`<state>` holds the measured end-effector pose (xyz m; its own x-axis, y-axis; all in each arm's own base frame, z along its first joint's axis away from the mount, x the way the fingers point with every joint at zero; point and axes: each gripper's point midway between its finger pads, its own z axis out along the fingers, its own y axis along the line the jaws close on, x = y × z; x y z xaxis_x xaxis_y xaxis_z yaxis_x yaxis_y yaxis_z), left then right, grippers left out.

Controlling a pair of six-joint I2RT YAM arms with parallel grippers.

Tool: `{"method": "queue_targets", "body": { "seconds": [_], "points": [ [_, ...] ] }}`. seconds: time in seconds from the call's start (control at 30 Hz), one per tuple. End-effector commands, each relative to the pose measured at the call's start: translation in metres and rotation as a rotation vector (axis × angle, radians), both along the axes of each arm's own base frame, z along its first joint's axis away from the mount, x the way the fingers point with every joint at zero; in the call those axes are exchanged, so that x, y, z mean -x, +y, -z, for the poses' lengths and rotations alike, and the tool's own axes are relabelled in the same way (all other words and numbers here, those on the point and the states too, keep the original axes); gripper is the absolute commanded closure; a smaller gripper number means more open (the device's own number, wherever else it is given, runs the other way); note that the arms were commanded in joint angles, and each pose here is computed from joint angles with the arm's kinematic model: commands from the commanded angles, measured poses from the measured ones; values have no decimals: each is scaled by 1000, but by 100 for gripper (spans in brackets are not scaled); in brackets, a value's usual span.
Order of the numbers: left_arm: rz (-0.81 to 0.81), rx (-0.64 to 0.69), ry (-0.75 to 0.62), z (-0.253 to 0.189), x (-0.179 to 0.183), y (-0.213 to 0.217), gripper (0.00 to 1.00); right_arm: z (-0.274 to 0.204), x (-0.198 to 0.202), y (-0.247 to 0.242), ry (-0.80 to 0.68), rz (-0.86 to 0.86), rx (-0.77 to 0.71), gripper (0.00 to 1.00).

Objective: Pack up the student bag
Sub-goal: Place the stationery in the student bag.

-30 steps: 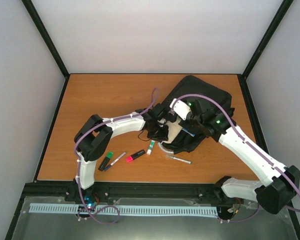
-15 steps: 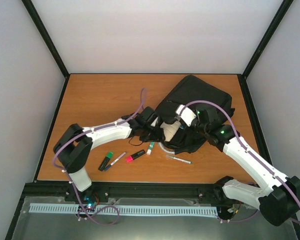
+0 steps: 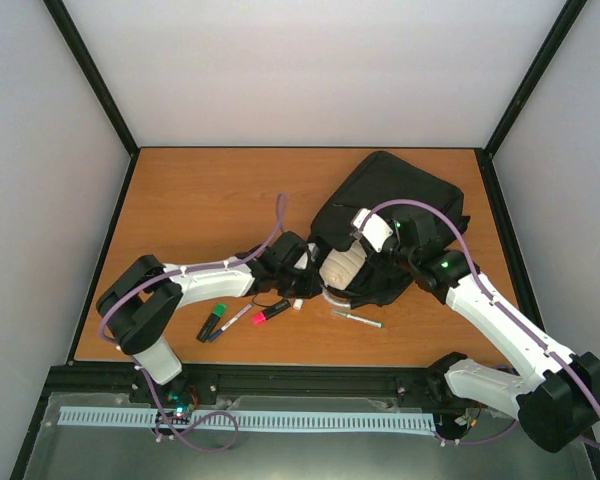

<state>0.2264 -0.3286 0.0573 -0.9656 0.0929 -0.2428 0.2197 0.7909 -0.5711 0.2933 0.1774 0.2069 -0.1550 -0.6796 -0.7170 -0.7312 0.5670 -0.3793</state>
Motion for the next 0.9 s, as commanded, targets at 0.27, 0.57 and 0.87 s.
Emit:
{"method": "queue_targets", "body": {
  "seconds": [0.27, 0.57, 0.87],
  "points": [
    [-39, 148, -170, -28, -51, -57, 99, -19, -3, -3, -73, 12, -57, 97],
    [-131, 254, -320, -42, -93, -80, 99, -14, 6, 1, -52, -39, -62, 97],
    [-145, 359, -391, -55, -122, -115, 99, -8, 6, 0, -43, -41, -48, 97]
  ]
}}
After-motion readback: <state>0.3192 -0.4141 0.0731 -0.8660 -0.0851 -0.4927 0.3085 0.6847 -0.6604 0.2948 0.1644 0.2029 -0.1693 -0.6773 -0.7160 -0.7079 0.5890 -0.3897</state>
